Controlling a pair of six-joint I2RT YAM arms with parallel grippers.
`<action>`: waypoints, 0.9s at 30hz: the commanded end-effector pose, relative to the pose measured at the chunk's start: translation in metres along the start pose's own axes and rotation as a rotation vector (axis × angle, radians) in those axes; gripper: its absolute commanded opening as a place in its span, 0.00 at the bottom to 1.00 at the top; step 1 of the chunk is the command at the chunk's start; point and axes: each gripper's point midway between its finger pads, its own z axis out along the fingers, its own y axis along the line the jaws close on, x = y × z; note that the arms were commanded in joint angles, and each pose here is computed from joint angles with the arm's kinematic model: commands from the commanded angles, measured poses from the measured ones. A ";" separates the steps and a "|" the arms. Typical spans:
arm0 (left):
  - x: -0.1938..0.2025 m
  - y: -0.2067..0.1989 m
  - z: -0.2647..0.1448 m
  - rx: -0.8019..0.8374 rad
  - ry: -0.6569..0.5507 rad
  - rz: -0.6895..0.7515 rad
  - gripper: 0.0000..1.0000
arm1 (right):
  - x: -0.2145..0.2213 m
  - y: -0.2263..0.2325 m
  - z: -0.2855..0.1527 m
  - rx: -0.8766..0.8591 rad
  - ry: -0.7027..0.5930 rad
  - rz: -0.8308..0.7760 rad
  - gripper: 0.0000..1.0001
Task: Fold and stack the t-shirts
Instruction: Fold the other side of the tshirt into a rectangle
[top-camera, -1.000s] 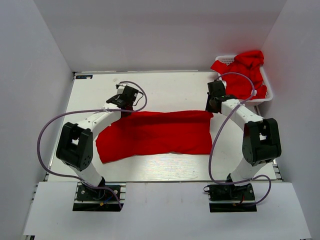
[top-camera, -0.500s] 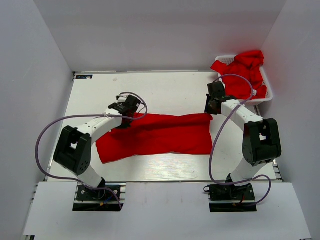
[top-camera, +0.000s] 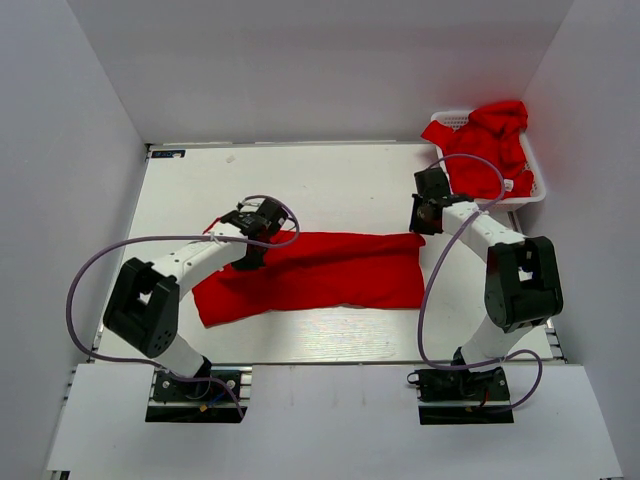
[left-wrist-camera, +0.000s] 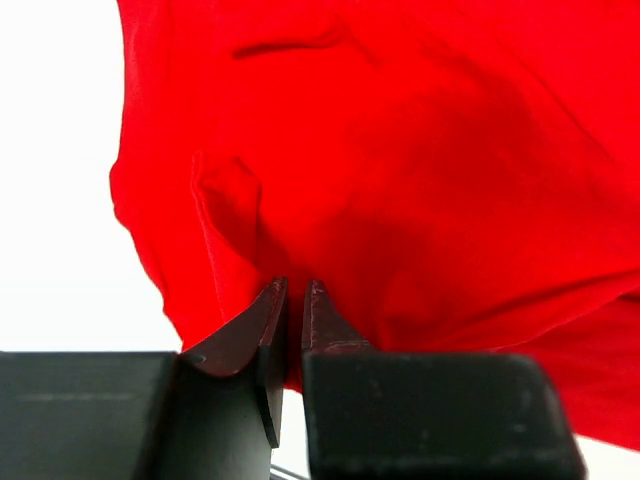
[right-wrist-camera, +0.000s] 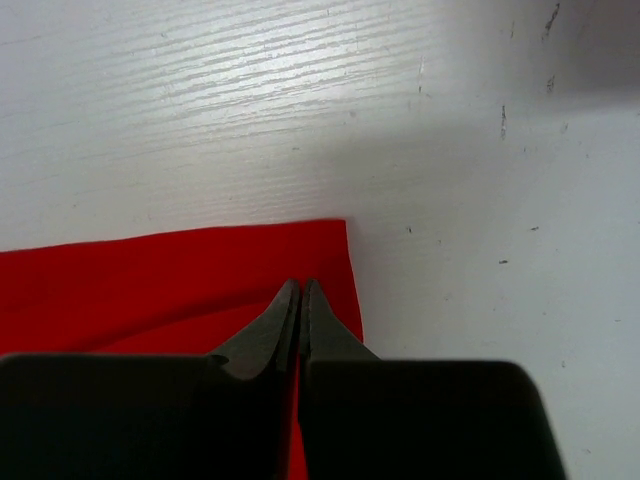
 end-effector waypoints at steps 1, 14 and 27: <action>-0.011 0.006 -0.025 0.020 -0.033 -0.041 0.00 | -0.003 -0.003 -0.007 0.000 -0.024 -0.001 0.00; 0.044 0.002 -0.017 -0.024 0.164 0.030 0.71 | 0.022 -0.005 -0.002 -0.006 0.047 -0.010 0.33; -0.008 -0.003 -0.056 0.114 -0.006 -0.079 1.00 | 0.012 -0.006 -0.048 -0.036 0.005 -0.004 0.90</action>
